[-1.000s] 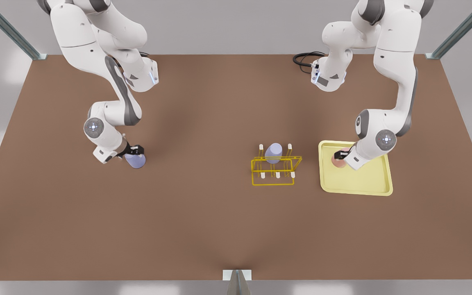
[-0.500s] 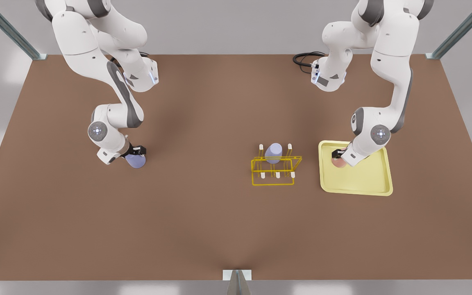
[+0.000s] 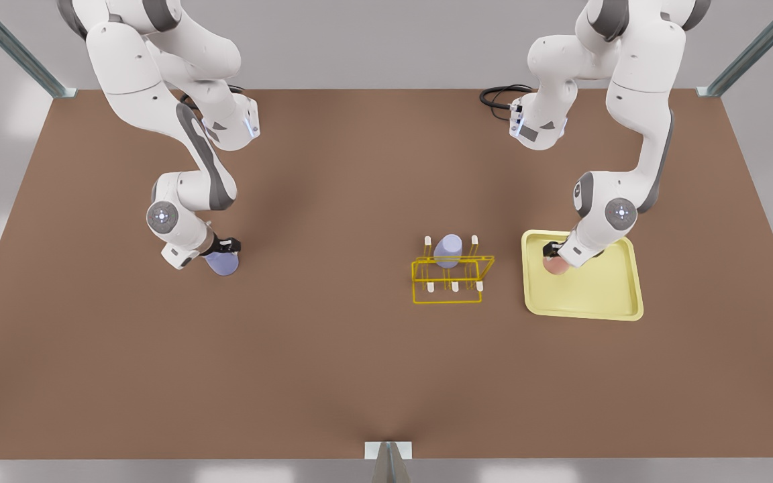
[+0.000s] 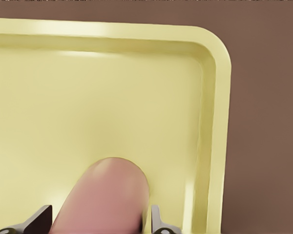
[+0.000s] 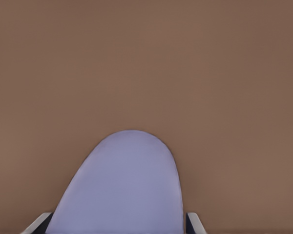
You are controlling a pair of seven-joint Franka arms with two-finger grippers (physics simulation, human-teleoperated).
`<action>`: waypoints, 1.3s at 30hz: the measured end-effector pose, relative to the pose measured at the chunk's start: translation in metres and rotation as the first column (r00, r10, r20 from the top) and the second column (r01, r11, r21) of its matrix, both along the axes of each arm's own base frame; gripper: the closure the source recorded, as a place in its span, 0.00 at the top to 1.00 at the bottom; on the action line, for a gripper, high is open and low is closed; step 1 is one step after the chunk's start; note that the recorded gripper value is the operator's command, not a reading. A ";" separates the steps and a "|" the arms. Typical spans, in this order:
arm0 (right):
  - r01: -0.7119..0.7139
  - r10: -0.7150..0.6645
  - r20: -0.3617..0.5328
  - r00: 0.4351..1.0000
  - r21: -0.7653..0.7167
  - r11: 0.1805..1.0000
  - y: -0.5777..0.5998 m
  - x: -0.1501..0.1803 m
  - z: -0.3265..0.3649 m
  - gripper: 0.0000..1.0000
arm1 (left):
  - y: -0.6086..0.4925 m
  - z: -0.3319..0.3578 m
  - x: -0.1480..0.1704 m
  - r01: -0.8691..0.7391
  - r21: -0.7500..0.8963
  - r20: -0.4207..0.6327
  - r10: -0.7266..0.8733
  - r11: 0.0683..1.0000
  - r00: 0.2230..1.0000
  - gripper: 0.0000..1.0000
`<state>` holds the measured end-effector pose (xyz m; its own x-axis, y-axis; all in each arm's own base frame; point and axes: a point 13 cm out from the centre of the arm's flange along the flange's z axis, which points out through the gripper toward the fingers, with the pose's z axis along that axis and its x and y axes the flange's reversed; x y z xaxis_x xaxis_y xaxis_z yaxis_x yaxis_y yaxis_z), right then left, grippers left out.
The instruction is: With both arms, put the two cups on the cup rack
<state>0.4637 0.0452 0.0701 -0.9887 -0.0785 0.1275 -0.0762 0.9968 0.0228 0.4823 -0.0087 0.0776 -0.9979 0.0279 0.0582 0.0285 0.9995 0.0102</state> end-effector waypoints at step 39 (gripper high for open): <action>0.014 -0.017 0.006 1.000 0.395 0.919 0.265 0.057 0.104 0.84 | -0.019 0.080 0.046 -0.008 -0.004 0.008 0.008 1.000 1.000 0.83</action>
